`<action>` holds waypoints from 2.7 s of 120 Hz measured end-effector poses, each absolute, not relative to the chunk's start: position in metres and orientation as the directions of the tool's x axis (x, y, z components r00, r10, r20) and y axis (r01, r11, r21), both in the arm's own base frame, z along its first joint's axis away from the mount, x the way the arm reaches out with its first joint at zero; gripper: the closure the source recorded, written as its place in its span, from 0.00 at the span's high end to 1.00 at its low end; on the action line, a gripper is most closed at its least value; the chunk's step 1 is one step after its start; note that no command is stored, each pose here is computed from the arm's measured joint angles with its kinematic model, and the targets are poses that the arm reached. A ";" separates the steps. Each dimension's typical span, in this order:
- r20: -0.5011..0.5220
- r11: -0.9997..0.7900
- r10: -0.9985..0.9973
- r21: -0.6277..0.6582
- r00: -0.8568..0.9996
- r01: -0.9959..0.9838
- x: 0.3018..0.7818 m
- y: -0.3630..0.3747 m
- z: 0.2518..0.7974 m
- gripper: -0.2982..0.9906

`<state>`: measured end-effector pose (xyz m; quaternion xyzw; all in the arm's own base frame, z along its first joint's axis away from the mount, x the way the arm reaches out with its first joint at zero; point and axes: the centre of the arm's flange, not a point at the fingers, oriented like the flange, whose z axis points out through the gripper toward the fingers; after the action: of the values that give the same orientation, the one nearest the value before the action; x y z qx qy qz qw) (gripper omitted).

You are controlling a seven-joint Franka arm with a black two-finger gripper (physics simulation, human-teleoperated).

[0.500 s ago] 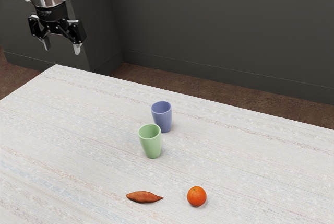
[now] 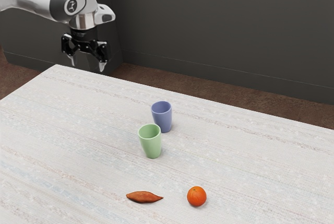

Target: Place the left cup onto the right cup

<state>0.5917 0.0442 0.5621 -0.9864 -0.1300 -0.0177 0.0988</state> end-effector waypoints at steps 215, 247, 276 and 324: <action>0.038 -0.979 0.203 -0.018 0.979 0.203 0.739 -0.022 0.320 0.77; 0.060 -0.982 0.189 -0.016 0.980 0.190 0.743 -0.021 0.314 0.56; 0.069 -0.984 0.180 -0.008 0.981 0.181 0.743 -0.024 0.315 0.25; 0.096 -0.984 0.176 0.010 0.980 0.176 0.739 -0.031 0.345 0.17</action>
<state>0.7395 -0.0310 0.3449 -0.9949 -0.0885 -0.0484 -0.0007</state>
